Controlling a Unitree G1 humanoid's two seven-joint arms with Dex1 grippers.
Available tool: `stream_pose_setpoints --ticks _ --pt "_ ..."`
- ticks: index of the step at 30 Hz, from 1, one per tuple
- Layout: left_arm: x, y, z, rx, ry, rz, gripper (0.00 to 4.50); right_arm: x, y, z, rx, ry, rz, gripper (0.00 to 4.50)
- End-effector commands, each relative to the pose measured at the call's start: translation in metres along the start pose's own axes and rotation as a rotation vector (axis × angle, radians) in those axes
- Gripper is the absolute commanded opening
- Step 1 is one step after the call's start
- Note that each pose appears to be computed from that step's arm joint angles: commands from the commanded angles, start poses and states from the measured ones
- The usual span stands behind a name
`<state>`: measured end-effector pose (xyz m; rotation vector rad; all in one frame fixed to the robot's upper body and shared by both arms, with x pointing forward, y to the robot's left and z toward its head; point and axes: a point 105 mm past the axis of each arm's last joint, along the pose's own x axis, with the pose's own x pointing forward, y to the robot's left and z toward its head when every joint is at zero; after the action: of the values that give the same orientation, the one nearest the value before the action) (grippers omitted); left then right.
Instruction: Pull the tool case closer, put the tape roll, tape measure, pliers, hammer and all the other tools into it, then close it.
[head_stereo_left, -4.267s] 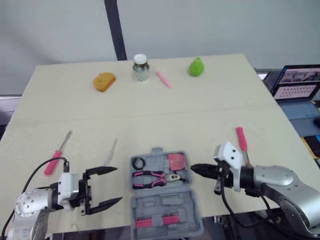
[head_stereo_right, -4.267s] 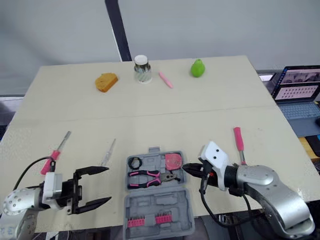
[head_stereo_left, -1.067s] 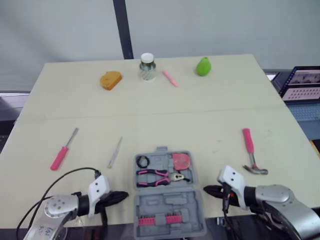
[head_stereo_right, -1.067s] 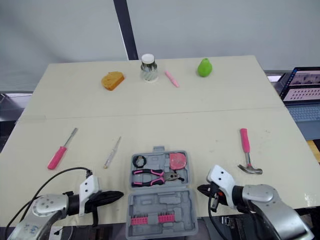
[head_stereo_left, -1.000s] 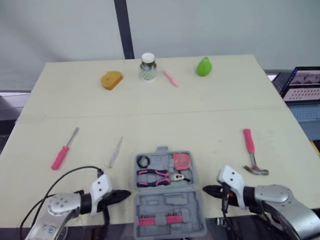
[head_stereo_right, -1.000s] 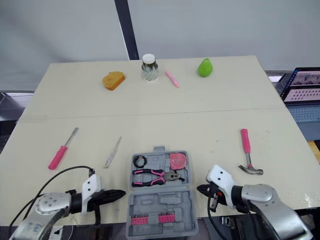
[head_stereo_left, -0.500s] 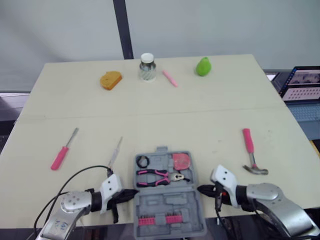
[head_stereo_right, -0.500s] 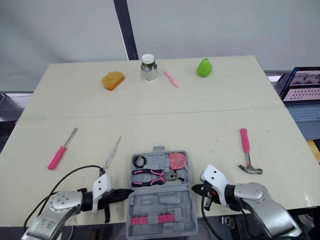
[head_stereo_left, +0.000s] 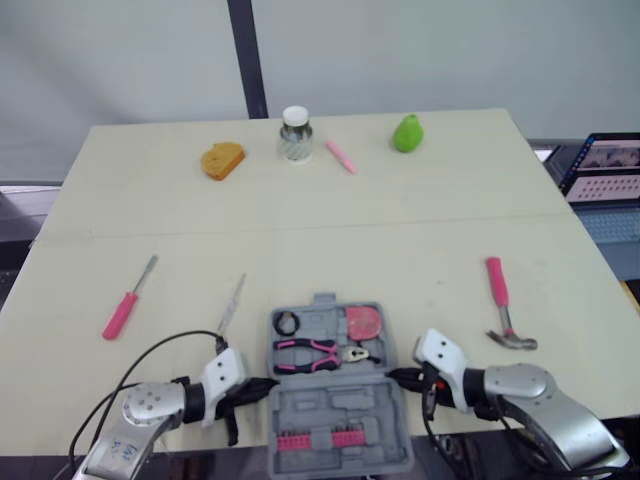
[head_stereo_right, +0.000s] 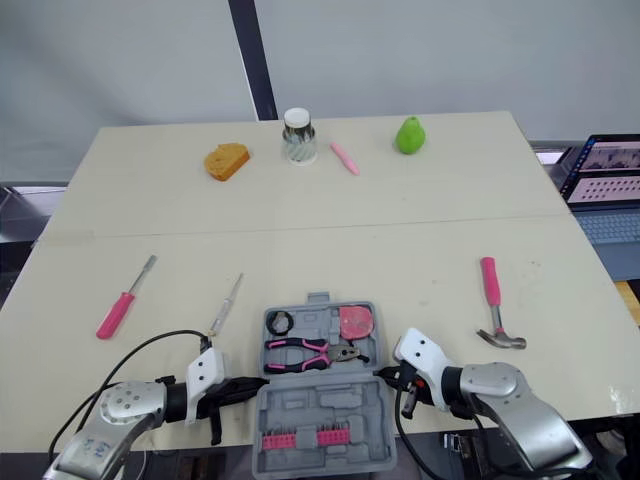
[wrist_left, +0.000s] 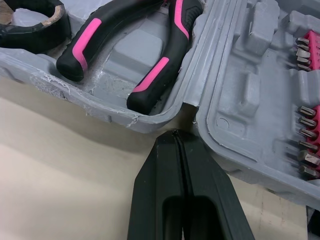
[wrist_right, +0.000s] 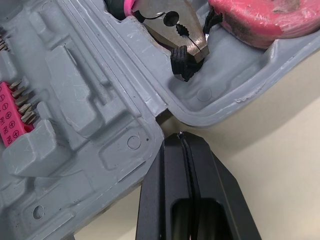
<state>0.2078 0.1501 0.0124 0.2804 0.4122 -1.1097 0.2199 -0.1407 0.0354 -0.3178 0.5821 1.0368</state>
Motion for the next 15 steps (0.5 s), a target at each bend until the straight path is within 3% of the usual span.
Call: stream_pose_setpoints --ticks 1,15 --pt "0.0039 0.0012 0.0076 0.031 -0.018 0.005 0.05 0.0034 0.0013 0.0102 -0.011 -0.040 0.005 0.00" --pt "0.0098 0.0066 0.0128 0.046 -0.036 0.026 0.05 0.0061 -0.0025 0.0112 -0.013 -0.041 -0.001 0.00"
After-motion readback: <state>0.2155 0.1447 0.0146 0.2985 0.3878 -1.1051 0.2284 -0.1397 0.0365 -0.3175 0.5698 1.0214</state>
